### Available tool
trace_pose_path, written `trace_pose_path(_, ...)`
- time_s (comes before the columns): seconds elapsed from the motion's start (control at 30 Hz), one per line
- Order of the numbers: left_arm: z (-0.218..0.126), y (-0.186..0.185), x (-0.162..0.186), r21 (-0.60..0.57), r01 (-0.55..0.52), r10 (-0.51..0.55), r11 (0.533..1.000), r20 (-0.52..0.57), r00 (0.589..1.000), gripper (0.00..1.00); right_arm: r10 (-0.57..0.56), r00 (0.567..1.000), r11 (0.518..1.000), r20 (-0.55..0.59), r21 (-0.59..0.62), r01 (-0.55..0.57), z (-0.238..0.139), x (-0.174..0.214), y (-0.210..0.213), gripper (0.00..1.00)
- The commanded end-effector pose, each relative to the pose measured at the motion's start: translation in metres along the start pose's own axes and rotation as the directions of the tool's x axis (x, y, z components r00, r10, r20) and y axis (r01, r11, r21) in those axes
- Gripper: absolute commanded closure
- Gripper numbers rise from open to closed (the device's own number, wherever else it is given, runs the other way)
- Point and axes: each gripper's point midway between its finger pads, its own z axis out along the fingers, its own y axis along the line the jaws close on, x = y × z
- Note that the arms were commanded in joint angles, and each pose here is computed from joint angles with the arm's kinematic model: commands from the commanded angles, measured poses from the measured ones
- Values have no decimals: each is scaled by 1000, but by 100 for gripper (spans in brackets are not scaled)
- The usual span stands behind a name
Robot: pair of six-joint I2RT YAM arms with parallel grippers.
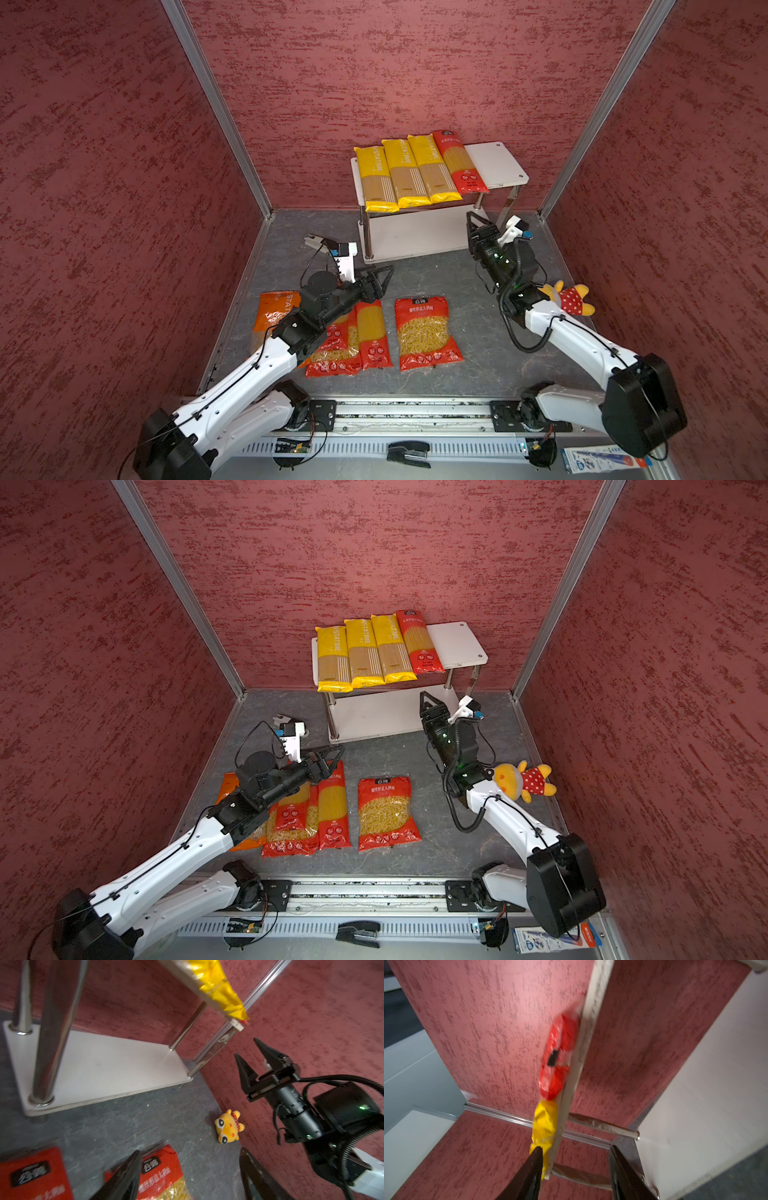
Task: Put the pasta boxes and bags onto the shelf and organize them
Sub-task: 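Withdraw the right gripper and lower both grippers to the next red spaghetti bag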
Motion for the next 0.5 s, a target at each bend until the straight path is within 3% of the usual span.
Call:
trace_pose_path(0.0,-14,64,35,-285,-12,-23,958,-119,993,27,-95,985,988,-143,107,111,-13,50,-37,50)
trace_pose_path(0.2,-38,112,62,-450,28,-124,893,-186,975,27,-150,909,956,-388,177,234,-24,137,-89,52)
trace_pose_path(0.47,-27,118,66,-434,86,-186,897,-193,963,28,-155,724,926,-672,156,344,-15,250,-130,56)
